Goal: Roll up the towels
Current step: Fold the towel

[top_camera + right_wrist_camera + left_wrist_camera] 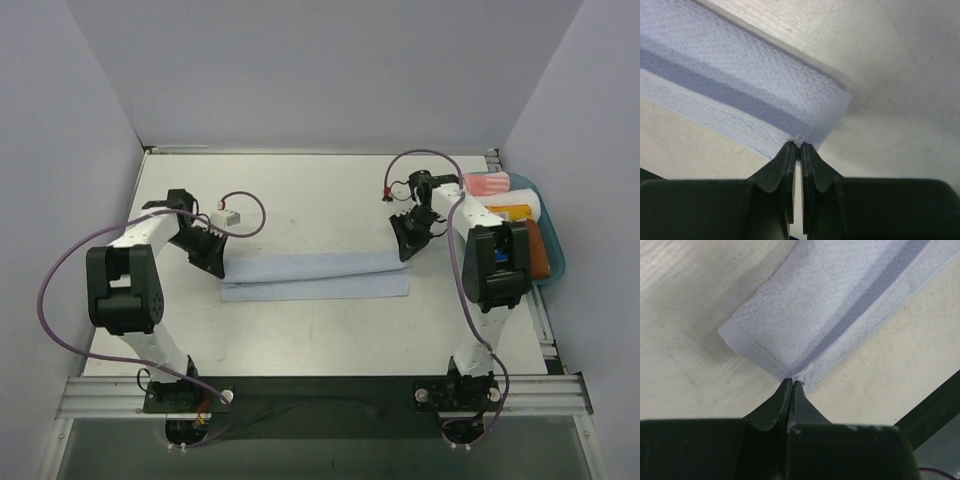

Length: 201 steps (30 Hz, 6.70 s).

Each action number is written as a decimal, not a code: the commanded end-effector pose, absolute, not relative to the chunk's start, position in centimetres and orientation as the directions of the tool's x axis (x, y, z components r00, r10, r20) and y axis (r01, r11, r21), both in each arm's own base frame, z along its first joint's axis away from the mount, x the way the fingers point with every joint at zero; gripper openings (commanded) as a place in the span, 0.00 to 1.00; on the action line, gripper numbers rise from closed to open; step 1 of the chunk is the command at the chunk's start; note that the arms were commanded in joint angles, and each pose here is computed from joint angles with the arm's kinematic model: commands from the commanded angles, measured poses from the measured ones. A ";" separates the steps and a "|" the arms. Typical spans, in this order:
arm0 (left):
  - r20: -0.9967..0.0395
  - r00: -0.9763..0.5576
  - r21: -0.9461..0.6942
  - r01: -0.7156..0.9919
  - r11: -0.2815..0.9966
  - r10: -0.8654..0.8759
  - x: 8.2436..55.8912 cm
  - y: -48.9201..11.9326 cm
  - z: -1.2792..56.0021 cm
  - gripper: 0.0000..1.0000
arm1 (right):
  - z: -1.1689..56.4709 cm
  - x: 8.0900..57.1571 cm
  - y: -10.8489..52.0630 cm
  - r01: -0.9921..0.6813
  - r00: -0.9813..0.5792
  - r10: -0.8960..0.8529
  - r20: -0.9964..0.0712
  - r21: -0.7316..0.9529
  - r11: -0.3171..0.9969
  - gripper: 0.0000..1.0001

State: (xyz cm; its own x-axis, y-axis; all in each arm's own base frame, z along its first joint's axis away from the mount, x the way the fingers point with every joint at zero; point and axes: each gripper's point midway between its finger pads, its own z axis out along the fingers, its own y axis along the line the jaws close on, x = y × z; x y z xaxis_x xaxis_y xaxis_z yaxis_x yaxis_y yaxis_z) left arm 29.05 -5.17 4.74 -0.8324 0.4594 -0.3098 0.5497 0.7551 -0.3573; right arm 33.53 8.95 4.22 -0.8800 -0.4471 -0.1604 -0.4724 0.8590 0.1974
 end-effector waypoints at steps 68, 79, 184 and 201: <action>-0.384 -0.744 -0.441 0.668 0.599 0.547 22.9 -7.3 10.0 0.39 | 10.7 26.6 10.0 -0.538 -0.843 -0.505 -0.187 0.316 0.781 0.47; -0.437 -0.830 -0.444 0.535 0.719 0.348 29.7 -8.4 8.3 0.22 | 5.7 30.1 11.7 -0.439 -0.895 -0.435 -0.096 0.359 0.823 0.33; -0.159 -0.952 -0.621 0.303 0.723 0.262 30.6 -14.2 -0.4 0.02 | 1.9 36.1 10.1 -0.287 -0.957 -0.272 -0.100 0.469 0.836 0.25; -0.373 -0.894 -0.591 0.434 0.680 0.247 32.1 -15.0 8.1 0.39 | 7.8 31.6 8.9 -0.231 -0.972 -0.199 -0.123 0.361 0.903 0.43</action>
State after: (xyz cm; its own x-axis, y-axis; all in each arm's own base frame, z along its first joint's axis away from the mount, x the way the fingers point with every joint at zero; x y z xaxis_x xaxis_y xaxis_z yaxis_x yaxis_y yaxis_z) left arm 31.22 -15.28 4.55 -0.9357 0.2410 -0.2577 0.3521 0.6850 -0.6379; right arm 35.01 8.48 8.43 -0.9410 -0.2369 -0.2416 -0.3059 0.9008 0.3081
